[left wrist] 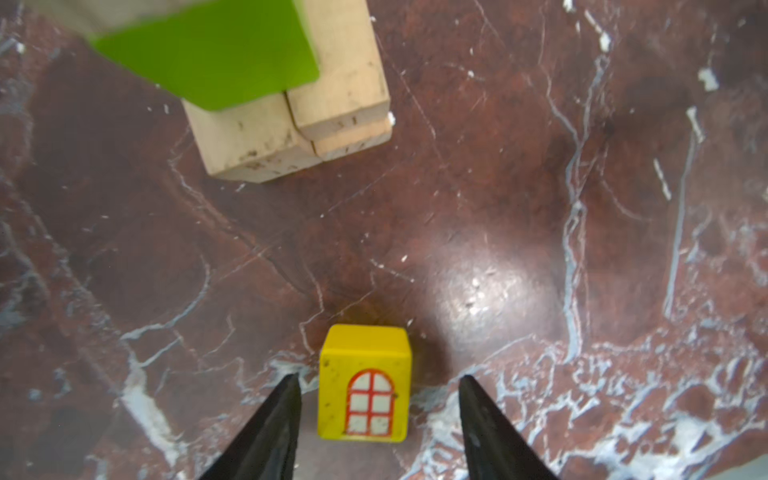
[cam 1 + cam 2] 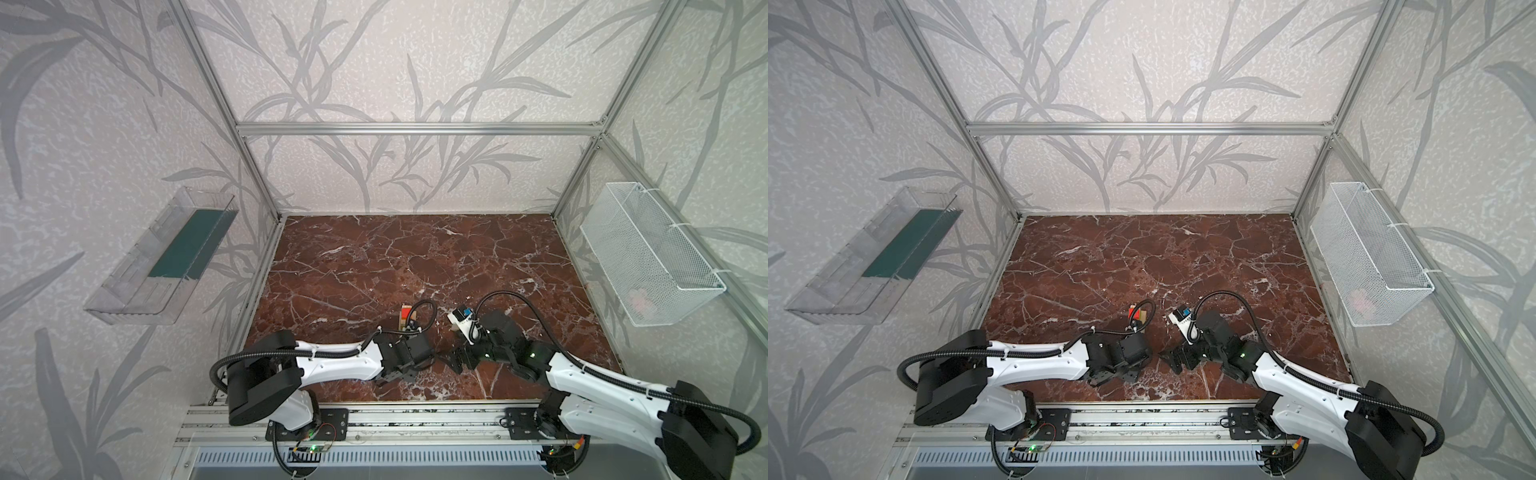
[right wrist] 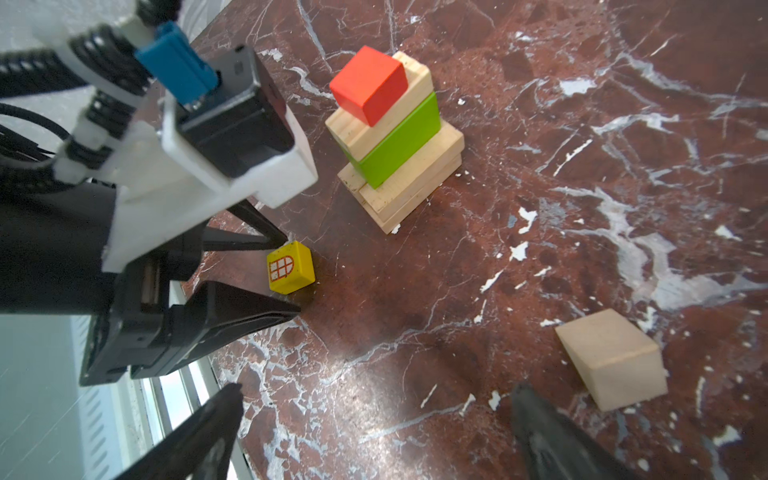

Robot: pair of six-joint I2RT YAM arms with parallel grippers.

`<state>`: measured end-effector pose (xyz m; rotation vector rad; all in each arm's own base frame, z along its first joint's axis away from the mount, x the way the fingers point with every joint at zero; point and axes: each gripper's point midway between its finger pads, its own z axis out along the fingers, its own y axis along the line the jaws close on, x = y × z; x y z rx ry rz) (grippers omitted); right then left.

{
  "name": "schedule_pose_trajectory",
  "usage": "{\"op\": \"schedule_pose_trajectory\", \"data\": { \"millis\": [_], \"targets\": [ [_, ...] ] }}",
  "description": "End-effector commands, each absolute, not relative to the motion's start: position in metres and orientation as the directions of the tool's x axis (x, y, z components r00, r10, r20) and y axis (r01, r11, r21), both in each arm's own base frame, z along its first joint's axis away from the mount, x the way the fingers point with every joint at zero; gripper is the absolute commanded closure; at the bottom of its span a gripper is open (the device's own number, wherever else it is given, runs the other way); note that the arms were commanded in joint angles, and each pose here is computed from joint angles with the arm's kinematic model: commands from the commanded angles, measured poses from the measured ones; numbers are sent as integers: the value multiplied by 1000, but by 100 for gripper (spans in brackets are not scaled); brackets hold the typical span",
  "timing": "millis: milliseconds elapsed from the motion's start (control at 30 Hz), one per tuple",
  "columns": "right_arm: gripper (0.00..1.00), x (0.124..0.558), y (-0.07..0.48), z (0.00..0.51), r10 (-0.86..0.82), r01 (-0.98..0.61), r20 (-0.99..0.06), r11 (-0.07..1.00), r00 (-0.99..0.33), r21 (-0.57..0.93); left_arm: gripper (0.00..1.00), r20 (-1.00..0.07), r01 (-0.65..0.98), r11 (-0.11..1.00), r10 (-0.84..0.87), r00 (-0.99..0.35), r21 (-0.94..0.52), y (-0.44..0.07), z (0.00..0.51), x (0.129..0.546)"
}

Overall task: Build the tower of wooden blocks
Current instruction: 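Grasp the yellow window cube with the left gripper and lift it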

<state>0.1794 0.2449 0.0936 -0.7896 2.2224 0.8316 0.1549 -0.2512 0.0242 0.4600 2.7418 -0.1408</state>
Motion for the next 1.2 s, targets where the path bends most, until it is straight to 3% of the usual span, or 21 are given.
{"op": "schedule_pose_trajectory", "data": {
  "millis": [0, 400, 667, 1167],
  "targets": [
    [1, 184, 240, 94, -294, -696, -735, 641, -611, 323, 45, -390, 294, 955, 263, -882, -21, -253, 29, 162],
    [1, 189, 237, 91, -283, -675, -724, 661, -629, 328, 58, -350, 231, 973, 220, -911, 9, -252, 19, 152],
    [1, 190, 236, 92, -277, -670, -723, 664, -633, 333, 60, -343, 162, 984, 176, -923, 70, -244, 12, 154],
    [1, 190, 237, 91, -277, -671, -721, 660, -635, 337, 74, -353, 146, 989, 151, -924, 40, -246, 7, 154]
  ]
}}
